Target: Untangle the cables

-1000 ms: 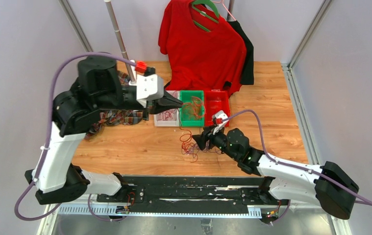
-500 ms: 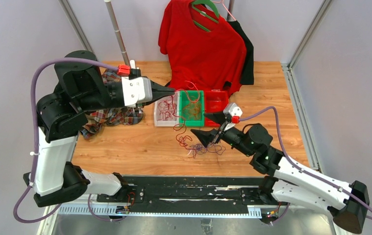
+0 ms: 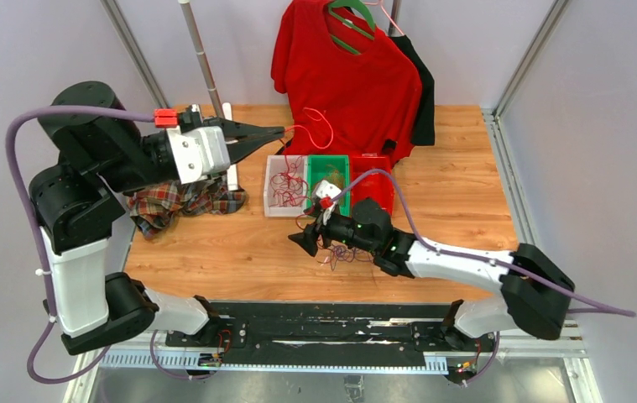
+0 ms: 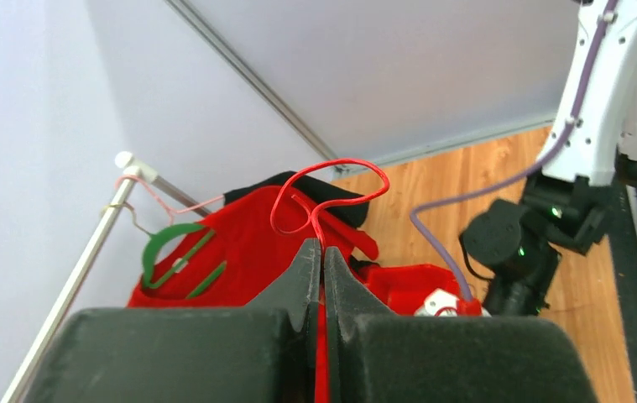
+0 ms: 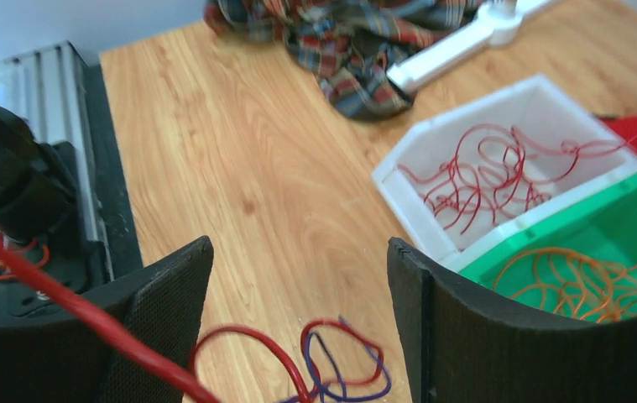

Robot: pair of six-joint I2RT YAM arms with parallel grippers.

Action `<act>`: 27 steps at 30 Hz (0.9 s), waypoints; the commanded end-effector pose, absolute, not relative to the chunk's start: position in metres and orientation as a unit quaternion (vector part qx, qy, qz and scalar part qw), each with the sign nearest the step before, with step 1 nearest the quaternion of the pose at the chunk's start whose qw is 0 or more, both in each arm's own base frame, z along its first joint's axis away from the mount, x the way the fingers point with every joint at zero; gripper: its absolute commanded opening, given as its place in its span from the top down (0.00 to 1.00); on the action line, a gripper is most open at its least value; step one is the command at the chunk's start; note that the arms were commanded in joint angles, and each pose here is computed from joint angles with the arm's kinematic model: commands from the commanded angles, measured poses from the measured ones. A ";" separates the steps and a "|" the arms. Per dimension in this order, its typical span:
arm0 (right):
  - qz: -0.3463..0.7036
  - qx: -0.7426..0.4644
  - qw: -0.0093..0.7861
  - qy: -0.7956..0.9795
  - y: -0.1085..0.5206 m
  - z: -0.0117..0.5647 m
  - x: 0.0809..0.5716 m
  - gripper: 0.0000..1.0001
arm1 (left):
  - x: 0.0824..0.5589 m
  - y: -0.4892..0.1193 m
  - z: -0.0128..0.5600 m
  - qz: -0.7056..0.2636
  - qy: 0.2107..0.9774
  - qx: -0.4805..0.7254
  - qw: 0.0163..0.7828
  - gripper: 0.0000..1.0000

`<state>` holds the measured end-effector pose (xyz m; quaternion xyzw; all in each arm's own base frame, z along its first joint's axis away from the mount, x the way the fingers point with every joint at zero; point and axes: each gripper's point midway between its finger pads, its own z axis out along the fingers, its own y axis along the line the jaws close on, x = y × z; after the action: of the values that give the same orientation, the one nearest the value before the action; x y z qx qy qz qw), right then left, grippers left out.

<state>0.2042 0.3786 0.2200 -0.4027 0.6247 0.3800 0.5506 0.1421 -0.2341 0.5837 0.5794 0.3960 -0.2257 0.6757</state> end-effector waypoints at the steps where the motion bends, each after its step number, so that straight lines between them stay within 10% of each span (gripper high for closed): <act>1: 0.369 -0.381 0.573 0.624 0.388 0.204 0.219 0.27 | 0.140 -0.219 0.619 -0.194 0.362 0.548 0.728 1.00; 27: 0.300 -0.290 0.488 0.766 0.298 0.030 0.198 0.62 | 0.156 -0.086 0.804 0.187 0.189 0.213 0.940 0.99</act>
<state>0.1939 0.3102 0.0236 -0.3295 0.7650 0.2983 0.4661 0.1608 -0.1127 0.7778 0.2822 0.2125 0.1210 0.9277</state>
